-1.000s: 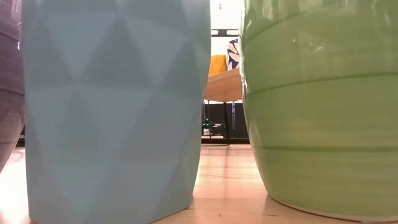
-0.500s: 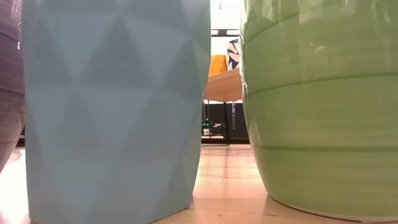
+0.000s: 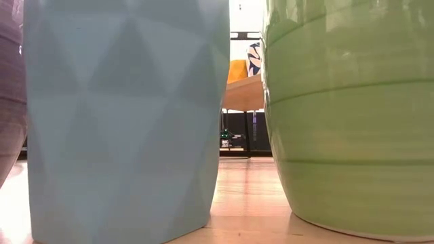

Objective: Place coffee mugs
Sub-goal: Put the light blue mug on the shelf

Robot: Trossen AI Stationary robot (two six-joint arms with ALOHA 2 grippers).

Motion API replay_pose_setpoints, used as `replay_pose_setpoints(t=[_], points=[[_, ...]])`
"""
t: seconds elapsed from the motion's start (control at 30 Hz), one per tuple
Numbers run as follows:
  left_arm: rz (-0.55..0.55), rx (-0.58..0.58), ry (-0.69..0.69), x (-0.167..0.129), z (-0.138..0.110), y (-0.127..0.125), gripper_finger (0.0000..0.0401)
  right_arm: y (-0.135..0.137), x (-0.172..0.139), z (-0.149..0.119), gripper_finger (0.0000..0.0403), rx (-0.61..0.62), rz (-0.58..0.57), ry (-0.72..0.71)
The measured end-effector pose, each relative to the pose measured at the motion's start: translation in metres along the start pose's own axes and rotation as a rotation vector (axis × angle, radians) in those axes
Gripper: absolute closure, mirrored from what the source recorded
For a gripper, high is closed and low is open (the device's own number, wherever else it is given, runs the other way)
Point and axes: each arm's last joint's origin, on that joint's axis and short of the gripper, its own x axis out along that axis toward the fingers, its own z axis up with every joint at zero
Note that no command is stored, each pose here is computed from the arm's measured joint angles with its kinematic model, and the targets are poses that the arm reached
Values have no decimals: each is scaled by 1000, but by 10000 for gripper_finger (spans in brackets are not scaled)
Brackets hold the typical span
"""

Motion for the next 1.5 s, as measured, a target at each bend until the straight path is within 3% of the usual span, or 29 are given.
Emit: replay_pose_setpoints(t=[0.2,0.4,0.57,0.83,1.1,1.23,1.5], points=[[-113,-154,-75,-27,12,-1,367,0,0,1,200,3,2,-12],[-337,-307,-115,-48,22,-20,366,0,-1,1,200,-4,2,-8],[-417,-241,-67,-57,26,-58,365,-1,-1,1,200,-18,9,-10],[-458,-254,-40,-77,34,-108,364,0,-1,2,200,-12,10,-21],[-469,-173,-23,-93,54,-156,363,1,-2,2,200,-16,23,-18],[-467,-168,40,-91,63,-177,363,1,-2,2,200,-17,23,-18],[-412,-46,76,-89,78,-212,363,1,-2,2,200,-18,23,-18]])
